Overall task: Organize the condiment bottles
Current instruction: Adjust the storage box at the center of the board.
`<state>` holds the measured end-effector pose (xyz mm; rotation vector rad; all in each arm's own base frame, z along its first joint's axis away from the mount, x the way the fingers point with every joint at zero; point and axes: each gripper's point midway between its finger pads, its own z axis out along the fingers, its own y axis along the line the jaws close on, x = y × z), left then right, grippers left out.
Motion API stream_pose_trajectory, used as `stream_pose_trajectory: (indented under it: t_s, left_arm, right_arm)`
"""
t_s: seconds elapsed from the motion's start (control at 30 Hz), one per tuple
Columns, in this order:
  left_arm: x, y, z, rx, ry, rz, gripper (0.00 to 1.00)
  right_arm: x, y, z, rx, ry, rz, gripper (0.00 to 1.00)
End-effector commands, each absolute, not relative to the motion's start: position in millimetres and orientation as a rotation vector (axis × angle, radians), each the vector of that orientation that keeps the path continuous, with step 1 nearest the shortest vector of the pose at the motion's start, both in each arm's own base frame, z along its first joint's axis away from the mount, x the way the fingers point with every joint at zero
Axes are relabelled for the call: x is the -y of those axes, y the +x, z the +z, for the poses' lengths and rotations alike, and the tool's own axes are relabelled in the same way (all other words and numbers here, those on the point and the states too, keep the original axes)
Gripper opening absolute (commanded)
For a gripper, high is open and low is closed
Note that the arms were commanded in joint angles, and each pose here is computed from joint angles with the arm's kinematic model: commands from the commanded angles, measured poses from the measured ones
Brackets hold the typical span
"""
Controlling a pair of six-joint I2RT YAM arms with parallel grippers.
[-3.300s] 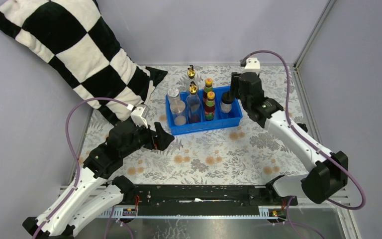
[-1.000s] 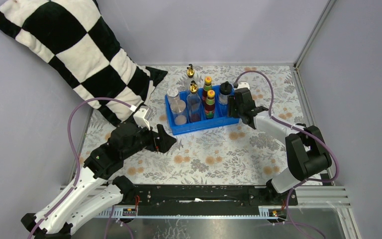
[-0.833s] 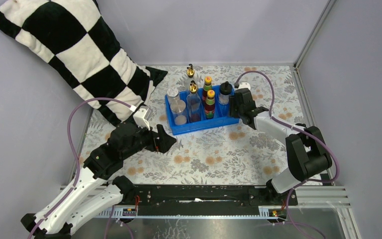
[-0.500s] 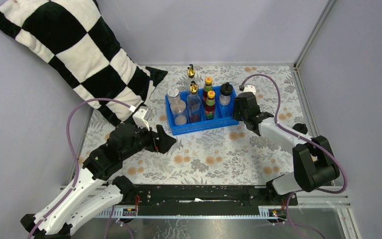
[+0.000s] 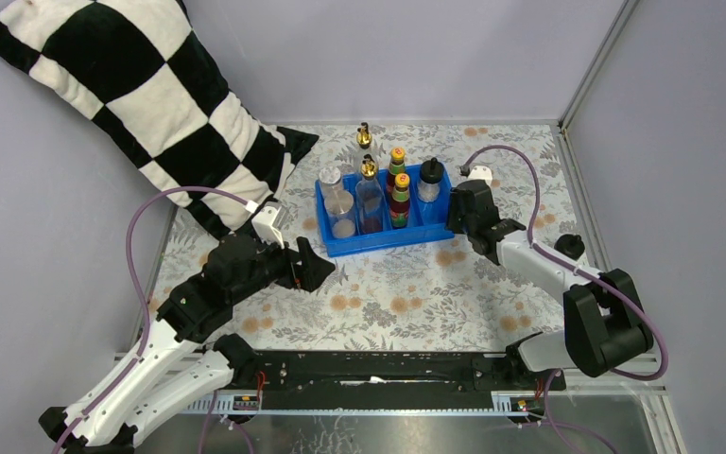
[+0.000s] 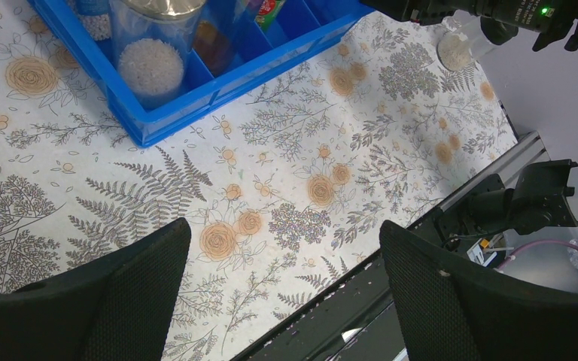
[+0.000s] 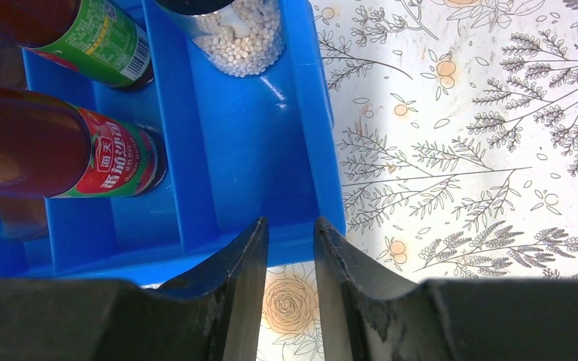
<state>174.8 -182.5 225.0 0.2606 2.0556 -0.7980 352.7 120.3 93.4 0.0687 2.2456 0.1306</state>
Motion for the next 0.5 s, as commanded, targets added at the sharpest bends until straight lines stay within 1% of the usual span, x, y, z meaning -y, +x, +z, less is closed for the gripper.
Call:
stream_pose_trajectory:
  t_s: [0.0, 0.17, 0.27, 0.47]
  left_arm:
    - [185.7, 175.7, 234.3, -2.010, 0.262, -0.822, 0.99]
    - [185.7, 175.9, 234.4, -2.009, 0.263, -0.821, 0.99]
    - [185.7, 175.6, 234.5, -2.009, 0.263, -0.822, 0.99]
    - [185.8, 175.5, 235.0, -2.006, 0.265, -0.822, 0.99]
  right_arm:
    - [-90.9, 302.4, 50.6, -2.474, 0.069, -0.023, 0.36]
    - [-92.1, 296.6, 52.1, -2.497, 0.088, -0.006, 0.38]
    - [-95.9, 300.2, 56.7, -2.467, 0.093, 0.027, 0.42]
    - [-104.1, 327.4, 78.5, -2.426, 0.046, 0.019, 0.47]
